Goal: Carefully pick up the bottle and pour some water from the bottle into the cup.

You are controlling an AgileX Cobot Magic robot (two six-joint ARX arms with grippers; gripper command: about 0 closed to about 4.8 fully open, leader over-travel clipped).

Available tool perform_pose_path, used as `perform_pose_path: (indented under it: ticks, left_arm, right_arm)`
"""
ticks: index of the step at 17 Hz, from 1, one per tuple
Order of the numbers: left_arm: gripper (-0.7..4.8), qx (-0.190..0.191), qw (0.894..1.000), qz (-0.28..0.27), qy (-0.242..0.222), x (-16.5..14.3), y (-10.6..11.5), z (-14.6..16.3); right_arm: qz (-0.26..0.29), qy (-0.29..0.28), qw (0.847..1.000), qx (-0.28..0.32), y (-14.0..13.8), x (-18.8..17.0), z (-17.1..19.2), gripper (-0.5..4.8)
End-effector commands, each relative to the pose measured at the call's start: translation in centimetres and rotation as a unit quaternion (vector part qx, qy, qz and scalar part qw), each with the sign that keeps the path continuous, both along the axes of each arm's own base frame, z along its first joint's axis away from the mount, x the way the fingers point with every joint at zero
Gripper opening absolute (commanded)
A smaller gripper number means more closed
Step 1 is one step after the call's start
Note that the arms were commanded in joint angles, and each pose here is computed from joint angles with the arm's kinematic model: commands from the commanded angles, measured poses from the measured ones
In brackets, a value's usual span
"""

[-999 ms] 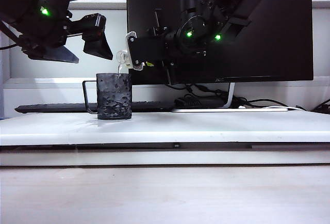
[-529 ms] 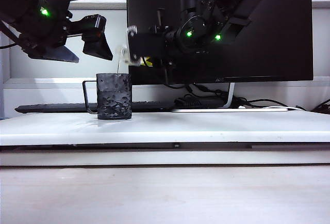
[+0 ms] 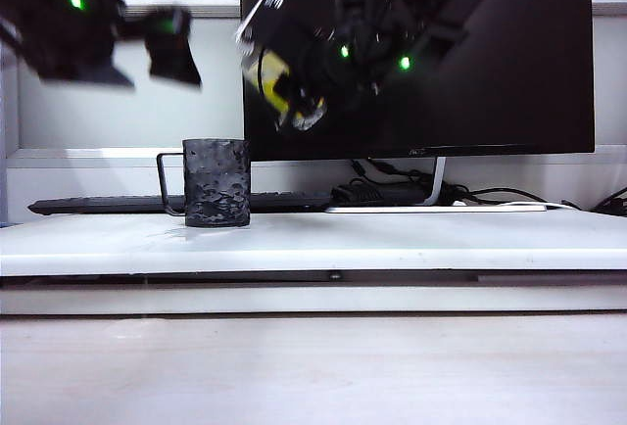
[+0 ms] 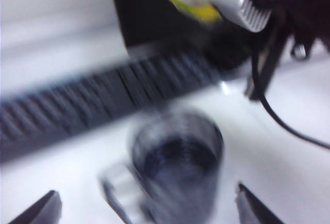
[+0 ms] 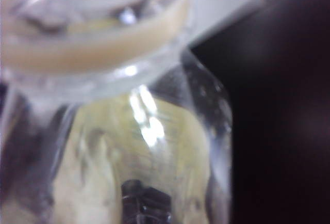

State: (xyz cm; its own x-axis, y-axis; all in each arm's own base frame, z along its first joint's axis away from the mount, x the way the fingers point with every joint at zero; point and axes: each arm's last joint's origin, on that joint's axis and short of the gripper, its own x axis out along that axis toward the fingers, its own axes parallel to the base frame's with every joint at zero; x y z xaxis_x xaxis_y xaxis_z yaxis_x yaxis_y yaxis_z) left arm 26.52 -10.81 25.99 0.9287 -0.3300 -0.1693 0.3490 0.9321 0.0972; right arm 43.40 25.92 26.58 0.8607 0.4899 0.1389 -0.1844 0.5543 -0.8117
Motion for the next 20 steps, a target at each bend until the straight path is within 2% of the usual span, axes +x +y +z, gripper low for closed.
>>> perform_pose_path:
  ticks: [1, 5, 6, 9, 11, 13, 14, 17, 20]
  left_arm:
    - [4.79, 0.001, 0.998, 0.019, -0.057, -1.2, 0.7, 2.5]
    - [4.79, -0.028, 0.990, 0.049, -0.127, -3.9, 2.0, 6.1]
    - [4.79, -0.039, 0.985, 0.072, -0.150, -5.4, 2.7, 7.5]
    - [4.79, -0.048, 0.981, 0.084, -0.168, -7.8, 3.8, 9.0]
    - [4.79, -0.032, 0.980, 0.092, -0.175, -9.7, 4.6, 9.7]
    - [4.79, -0.030, 0.974, 0.123, -0.190, -11.4, 5.5, 10.4]
    - [4.79, -0.027, 0.974, 0.126, -0.187, -12.2, 5.8, 10.5]
    - [4.79, -0.006, 0.982, 0.133, -0.131, -13.8, 6.6, 9.6]
    - [4.79, -0.020, 0.984, 0.132, -0.118, -13.9, 6.6, 9.3]
  right_arm:
    - [-0.023, -0.020, 0.994, 0.105, -0.3, -1.6, 4.4, 1.16]
    - [-0.082, -0.034, 0.976, 0.196, -1.7, -4.9, 10.8, 1.16]
    - [-0.088, -0.026, 0.968, 0.235, -3.1, -6.8, 13.9, 1.16]
    - [-0.123, 0.017, 0.953, 0.275, -5.1, -9.4, 17.0, 1.16]
    - [-0.153, 0.053, 0.942, 0.293, -6.4, -10.7, 18.0, 1.16]
    - [-0.165, 0.075, 0.940, 0.290, -7.5, -11.6, 18.6, 1.16]
    - [-0.170, 0.091, 0.936, 0.295, -8.0, -12.0, 18.8, 1.16]
    - [-0.189, 0.150, 0.915, 0.322, -9.3, -12.3, 18.3, 1.16]
    - [-0.209, 0.186, 0.906, 0.317, -9.7, -11.8, 16.6, 1.16]
